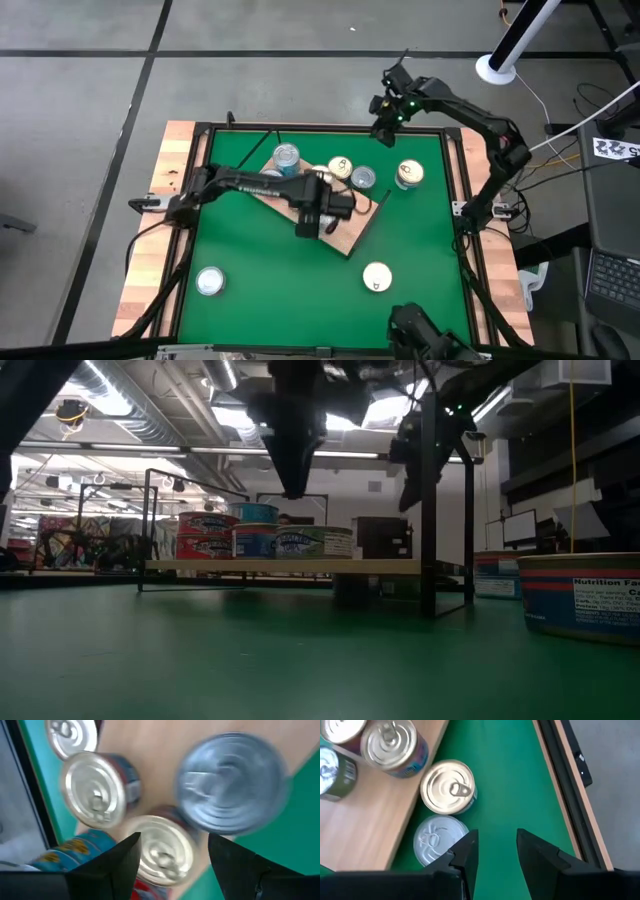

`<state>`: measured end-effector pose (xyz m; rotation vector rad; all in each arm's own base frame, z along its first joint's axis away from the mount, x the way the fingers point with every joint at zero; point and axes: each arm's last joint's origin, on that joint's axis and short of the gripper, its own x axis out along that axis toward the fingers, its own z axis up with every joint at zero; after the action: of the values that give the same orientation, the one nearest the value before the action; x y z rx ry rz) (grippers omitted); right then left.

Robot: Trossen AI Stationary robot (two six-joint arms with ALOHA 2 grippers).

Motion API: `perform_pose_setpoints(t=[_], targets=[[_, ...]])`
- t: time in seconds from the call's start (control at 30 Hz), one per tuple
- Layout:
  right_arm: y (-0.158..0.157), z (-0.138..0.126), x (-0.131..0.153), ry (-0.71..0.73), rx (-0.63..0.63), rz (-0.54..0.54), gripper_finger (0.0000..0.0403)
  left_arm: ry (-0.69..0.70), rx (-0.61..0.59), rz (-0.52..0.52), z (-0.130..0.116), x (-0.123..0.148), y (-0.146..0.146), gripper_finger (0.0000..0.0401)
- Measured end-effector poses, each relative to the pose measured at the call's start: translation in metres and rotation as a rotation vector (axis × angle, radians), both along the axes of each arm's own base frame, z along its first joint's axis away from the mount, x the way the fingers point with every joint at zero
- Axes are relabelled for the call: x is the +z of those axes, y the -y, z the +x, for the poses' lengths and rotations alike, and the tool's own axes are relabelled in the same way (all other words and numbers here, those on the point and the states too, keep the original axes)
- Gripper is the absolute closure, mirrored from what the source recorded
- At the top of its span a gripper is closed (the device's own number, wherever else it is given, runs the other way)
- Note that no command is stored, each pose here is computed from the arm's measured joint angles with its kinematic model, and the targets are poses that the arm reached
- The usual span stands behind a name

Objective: Stack canned seafood by type on shelf
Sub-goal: Stack the blue and pink tuna can on top of the blue and pink tuna can on the shelf

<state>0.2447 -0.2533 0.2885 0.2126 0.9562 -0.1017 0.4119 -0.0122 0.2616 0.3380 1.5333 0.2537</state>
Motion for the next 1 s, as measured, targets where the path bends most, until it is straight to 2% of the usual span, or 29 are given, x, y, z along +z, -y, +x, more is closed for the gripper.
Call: perform_pose_setpoints(t=[0.3,0.57,0.8,1.0], targets=[[0.012,0.012,-0.029,-0.029,0.073,0.015,0.0269,0.103,-0.061,0.019,0.015,0.002,-0.055,0.0174],[0.017,0.02,-0.046,0.011,0.115,0.082,0.0269,0.302,-0.067,0.076,0.031,0.008,-0.095,0.0174],[0.018,0.032,-0.069,0.001,0.126,0.169,0.0269,0.328,-0.03,0.086,0.031,0.009,-0.111,0.0174],[0.004,0.056,-0.084,-0.001,0.2,0.158,0.0269,0.304,-0.028,0.081,0.029,0.008,-0.109,0.0174]])
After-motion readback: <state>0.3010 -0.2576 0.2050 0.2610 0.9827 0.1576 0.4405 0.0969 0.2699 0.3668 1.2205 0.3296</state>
